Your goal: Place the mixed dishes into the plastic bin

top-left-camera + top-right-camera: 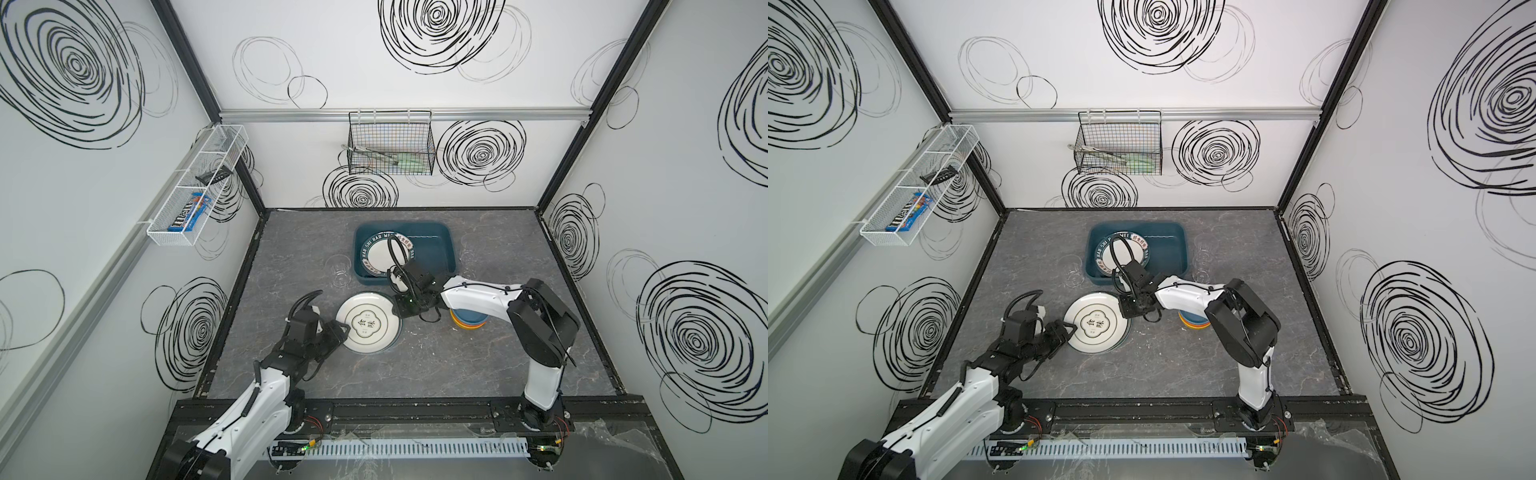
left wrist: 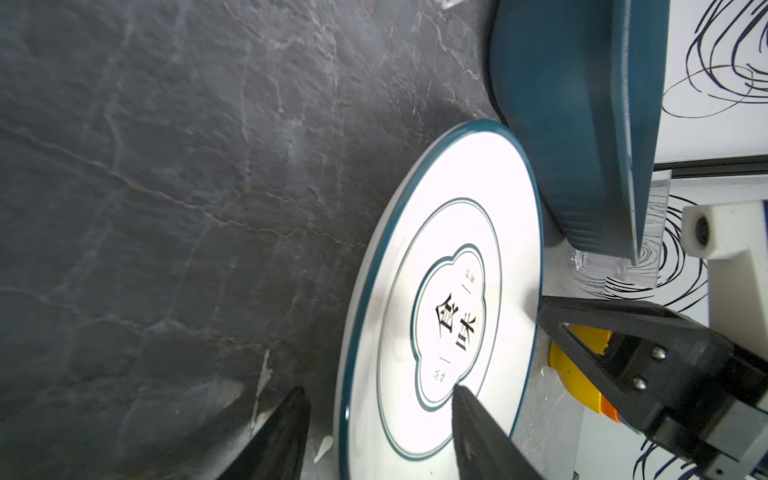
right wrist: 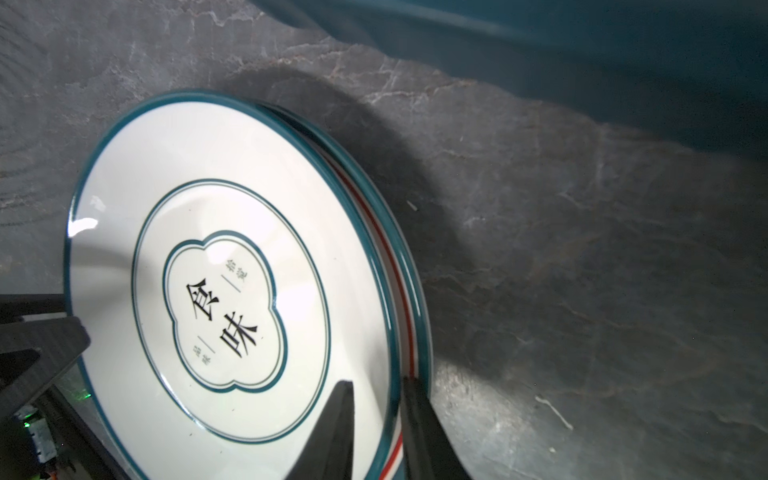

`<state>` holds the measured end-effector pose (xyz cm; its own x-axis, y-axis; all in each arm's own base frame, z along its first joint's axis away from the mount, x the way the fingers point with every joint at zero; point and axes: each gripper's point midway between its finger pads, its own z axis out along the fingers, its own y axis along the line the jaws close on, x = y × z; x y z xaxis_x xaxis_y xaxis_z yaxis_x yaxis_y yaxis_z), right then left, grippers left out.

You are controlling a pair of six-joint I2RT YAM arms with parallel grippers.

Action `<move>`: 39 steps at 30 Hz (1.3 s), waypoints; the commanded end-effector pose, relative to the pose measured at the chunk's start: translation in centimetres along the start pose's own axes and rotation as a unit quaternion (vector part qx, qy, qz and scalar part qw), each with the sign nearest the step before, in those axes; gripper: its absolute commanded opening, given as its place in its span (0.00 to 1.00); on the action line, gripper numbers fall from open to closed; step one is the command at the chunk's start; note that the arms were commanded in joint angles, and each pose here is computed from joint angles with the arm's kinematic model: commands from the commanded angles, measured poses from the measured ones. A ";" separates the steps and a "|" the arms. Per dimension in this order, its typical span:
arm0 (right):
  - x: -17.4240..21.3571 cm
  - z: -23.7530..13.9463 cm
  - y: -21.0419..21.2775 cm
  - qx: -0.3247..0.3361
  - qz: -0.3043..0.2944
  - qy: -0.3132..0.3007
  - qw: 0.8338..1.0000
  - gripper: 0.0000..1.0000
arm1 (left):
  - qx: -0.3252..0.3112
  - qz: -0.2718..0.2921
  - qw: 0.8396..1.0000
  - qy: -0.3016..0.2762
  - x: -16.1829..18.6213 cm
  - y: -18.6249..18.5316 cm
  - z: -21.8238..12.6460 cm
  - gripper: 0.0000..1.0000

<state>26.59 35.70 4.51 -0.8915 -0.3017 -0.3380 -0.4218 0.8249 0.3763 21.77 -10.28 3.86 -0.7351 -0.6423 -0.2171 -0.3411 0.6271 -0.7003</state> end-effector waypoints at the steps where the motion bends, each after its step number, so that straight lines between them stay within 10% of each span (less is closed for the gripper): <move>1: -0.2 0.3 0.7 -0.013 -0.002 0.003 1.000 0.21 | 0.011 -0.002 1.000 -0.010 -0.4 -0.3 0.0 0.58; 25: 0.4 1.0 1.0 -0.029 -0.013 0.018 0.999 0.11 | -0.015 -0.001 0.999 -0.029 -1.1 -0.1 -1.2 0.47; 39: 0.4 1.0 1.2 -0.036 -0.014 0.019 0.999 0.11 | -0.014 0.002 0.999 -0.033 -1.4 -0.5 -1.7 0.22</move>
<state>26.01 36.58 4.15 -0.8907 -0.3223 -0.3206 -0.4389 0.7935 0.4216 20.66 -8.91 3.65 -0.7145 -0.6635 -0.2217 -0.3972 0.6456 -0.6522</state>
